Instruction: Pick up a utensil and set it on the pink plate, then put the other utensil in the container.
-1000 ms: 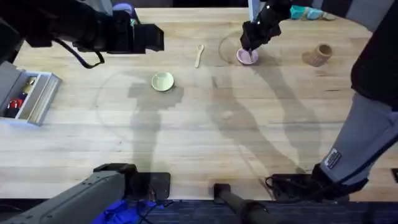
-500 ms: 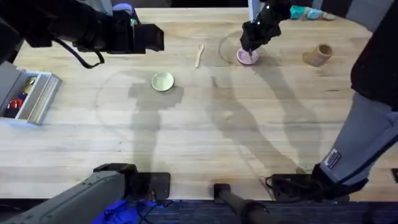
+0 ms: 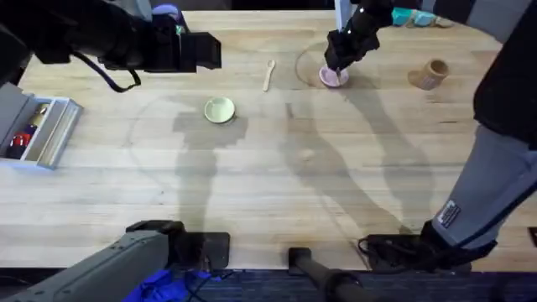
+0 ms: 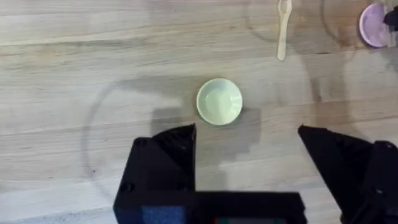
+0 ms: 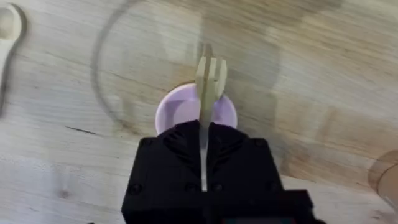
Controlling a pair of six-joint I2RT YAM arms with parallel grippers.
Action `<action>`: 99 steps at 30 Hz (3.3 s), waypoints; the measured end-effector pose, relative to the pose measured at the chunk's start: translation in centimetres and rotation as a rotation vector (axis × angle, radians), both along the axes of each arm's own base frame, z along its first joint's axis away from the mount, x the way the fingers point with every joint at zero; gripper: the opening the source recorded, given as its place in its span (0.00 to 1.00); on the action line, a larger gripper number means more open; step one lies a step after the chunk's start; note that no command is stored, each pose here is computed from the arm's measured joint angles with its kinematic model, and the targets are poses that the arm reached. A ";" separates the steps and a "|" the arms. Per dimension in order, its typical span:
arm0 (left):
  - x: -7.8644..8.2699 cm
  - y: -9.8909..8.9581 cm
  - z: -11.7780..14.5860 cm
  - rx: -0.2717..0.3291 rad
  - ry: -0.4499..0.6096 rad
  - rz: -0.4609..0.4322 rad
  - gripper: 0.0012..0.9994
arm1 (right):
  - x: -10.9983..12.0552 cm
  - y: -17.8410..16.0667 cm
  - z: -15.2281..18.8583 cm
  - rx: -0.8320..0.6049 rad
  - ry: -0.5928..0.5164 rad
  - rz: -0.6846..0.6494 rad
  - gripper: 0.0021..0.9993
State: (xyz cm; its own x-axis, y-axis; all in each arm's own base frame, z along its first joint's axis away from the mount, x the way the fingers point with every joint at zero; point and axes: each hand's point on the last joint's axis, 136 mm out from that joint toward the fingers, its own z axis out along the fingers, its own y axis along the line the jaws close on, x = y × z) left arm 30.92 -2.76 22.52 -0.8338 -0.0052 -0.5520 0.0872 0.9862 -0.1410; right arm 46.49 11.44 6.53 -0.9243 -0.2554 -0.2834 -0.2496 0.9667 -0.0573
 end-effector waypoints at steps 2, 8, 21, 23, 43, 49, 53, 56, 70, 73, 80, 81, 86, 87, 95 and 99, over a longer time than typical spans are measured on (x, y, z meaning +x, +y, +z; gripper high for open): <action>0.0 0.0 0.0 0.000 0.000 0.000 0.99 | 0.0 0.0 0.0 0.000 0.000 0.000 0.03; 0.0 0.0 0.0 0.000 0.000 0.000 0.99 | 0.0 0.0 0.0 0.000 0.000 0.000 0.07; 0.0 0.0 0.0 0.000 0.000 0.000 0.99 | 0.0 0.0 0.0 0.000 0.000 0.000 0.16; 0.0 0.0 0.0 0.000 0.000 0.000 0.99 | 0.0 0.0 0.0 0.000 0.000 0.000 0.16; 0.0 0.0 0.0 0.000 0.000 0.000 0.99 | 1.6 -0.8 2.8 -0.053 -0.064 -0.017 0.73; 0.0 0.0 0.0 0.000 0.000 0.000 0.99 | 1.4 -1.8 3.6 -0.106 -0.061 -0.025 1.00; 0.0 0.0 0.0 0.000 0.000 0.000 0.99 | 0.9 -2.1 4.3 -0.117 -0.055 -0.028 1.00; 0.0 0.0 0.0 0.000 0.000 0.000 0.99 | 0.6 -2.2 5.2 -0.116 -0.060 -0.028 1.00; 0.0 0.0 0.0 0.000 0.000 0.000 0.99 | -2.6 -4.0 15.3 0.065 -0.179 -0.060 1.00; 0.0 0.0 0.0 0.000 0.000 0.000 0.99 | -3.3 -6.1 17.2 0.088 -0.206 -0.097 1.00; 0.0 0.0 0.0 0.000 -0.003 0.000 0.99 | -5.5 -11.0 20.1 0.105 -0.235 -0.198 1.00; 0.1 0.0 0.1 0.000 -0.006 0.000 0.99 | -6.0 -11.6 20.4 0.105 -0.233 -0.213 1.00; 0.7 0.0 0.5 0.000 -0.036 0.000 0.99 | -8.3 -13.8 21.0 0.104 -0.204 -0.274 1.00; 0.9 0.0 0.6 0.000 -0.043 0.000 0.99 | -8.7 -14.2 21.2 0.104 -0.203 -0.287 1.00; 1.2 0.0 0.8 0.004 -0.060 -0.007 0.99 | -11.3 -18.2 23.5 0.091 -0.256 -0.397 1.00; 1.2 0.0 0.8 0.018 -0.066 -0.025 0.99 | -12.5 -19.3 25.0 0.083 -0.300 -0.428 1.00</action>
